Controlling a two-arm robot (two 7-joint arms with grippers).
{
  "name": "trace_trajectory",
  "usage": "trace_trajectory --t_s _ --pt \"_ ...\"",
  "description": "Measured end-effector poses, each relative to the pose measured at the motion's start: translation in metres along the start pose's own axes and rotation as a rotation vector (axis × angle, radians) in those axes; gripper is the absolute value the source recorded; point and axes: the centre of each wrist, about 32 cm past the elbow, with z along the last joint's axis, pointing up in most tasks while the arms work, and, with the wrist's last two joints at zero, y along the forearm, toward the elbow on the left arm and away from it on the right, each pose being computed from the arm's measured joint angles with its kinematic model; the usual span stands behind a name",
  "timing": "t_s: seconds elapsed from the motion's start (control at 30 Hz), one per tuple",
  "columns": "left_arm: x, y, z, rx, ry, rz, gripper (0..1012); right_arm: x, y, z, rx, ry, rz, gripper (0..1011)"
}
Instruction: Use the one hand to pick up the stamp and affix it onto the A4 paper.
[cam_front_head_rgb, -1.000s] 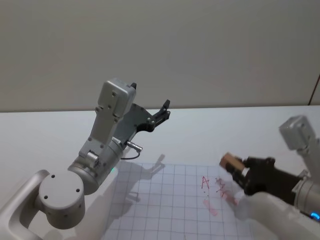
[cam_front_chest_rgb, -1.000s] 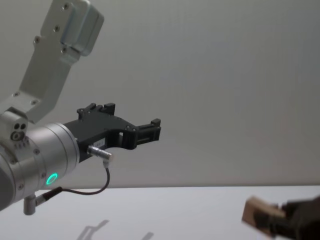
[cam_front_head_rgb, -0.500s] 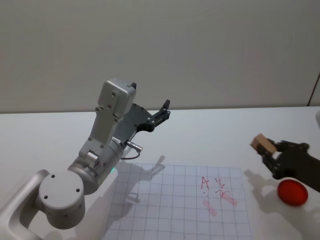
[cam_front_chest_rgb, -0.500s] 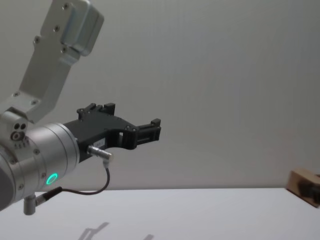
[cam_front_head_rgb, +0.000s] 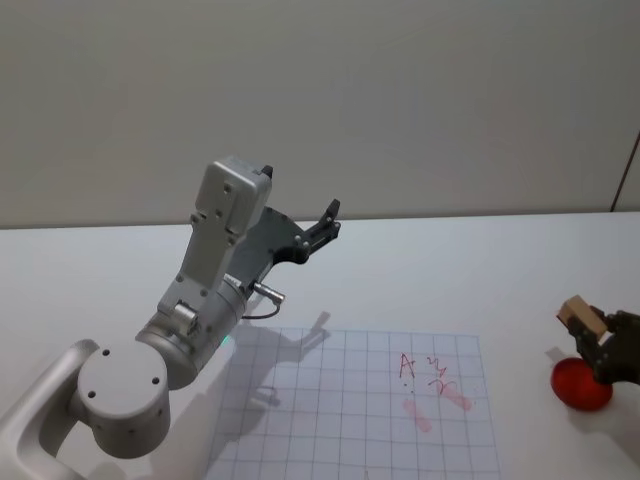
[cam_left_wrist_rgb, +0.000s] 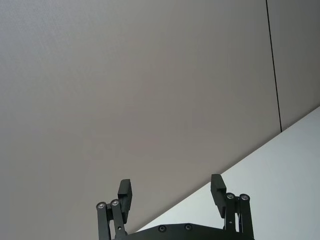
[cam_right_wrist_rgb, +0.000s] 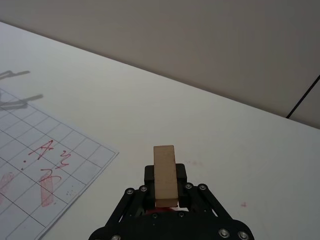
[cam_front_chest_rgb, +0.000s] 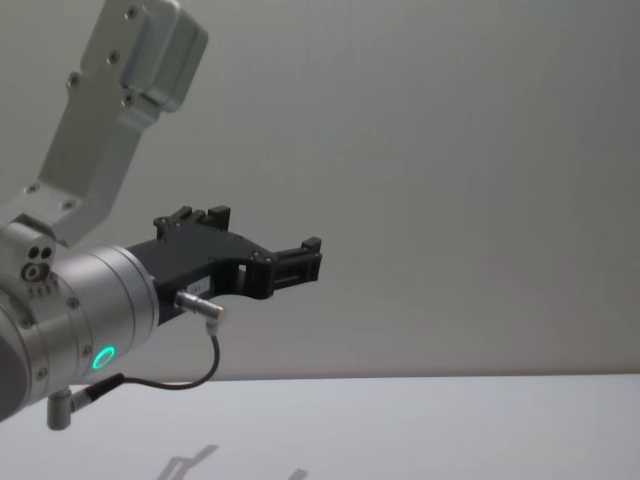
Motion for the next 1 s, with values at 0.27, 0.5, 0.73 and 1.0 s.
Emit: trace_trajectory --t_s 0.27,0.5,0.73,1.0 --pt "0.0 0.0 0.0 0.0 0.0 0.0 1001 0.001 -0.002 -0.006 -0.02 0.007 0.004 218" --pt "0.0 0.0 0.0 0.0 0.0 0.0 1001 -0.001 -0.002 -0.01 -0.052 0.02 0.031 218" --pt "0.0 0.0 0.0 0.0 0.0 0.0 1001 -0.002 -0.004 -0.015 -0.083 0.029 0.041 218" --pt "0.0 0.0 0.0 0.0 0.0 0.0 1001 -0.003 -0.006 -0.021 -0.103 0.034 0.035 218"
